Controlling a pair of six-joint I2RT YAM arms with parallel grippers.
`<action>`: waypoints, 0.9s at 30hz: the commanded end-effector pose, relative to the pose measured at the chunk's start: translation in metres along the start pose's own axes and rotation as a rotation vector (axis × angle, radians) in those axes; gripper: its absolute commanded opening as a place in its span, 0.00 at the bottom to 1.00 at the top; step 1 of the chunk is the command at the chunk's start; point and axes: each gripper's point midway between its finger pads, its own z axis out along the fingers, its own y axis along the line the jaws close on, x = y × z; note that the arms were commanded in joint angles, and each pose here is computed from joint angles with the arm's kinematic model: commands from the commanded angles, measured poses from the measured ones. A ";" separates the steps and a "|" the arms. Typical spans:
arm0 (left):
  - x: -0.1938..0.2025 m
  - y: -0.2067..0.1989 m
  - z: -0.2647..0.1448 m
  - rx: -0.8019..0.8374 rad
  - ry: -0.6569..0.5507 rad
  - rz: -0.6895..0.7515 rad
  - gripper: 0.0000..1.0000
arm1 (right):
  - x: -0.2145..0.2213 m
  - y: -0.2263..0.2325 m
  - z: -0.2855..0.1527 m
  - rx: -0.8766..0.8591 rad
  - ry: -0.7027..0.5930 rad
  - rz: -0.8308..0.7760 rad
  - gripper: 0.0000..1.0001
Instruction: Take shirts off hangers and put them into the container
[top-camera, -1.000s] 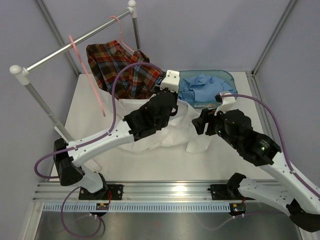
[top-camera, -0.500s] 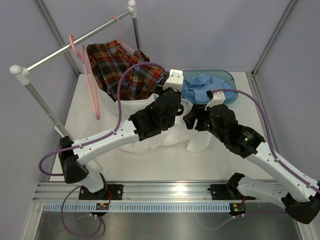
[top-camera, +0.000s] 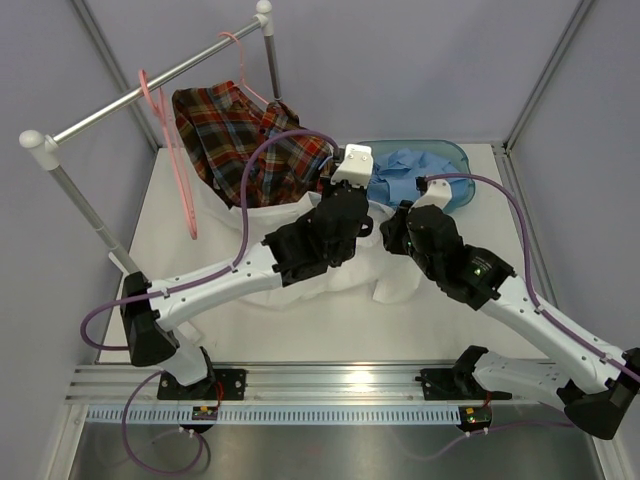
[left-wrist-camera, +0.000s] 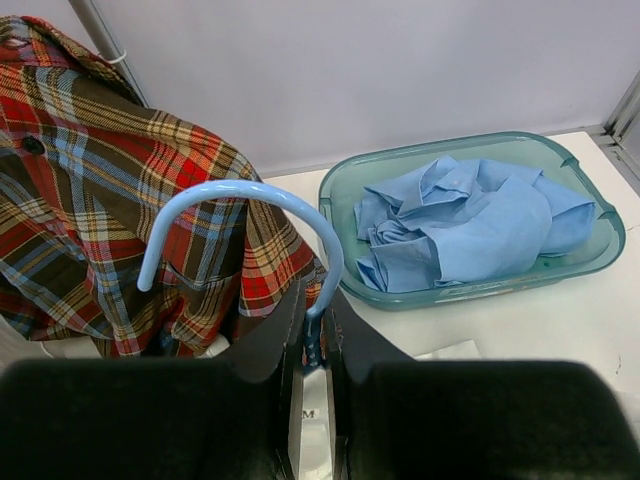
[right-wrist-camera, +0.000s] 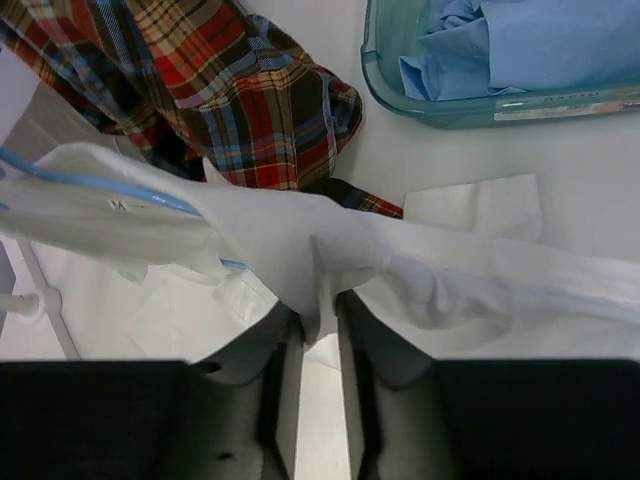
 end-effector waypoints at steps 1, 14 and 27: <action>-0.027 0.024 -0.011 -0.067 -0.066 -0.116 0.00 | -0.014 -0.012 -0.002 0.069 -0.083 0.035 0.14; -0.003 0.078 -0.044 -0.077 -0.030 -0.122 0.00 | -0.033 -0.079 -0.047 0.256 -0.168 -0.032 0.00; -0.018 0.131 -0.071 -0.132 -0.085 -0.219 0.00 | 0.001 -0.097 -0.044 0.260 -0.053 -0.078 0.00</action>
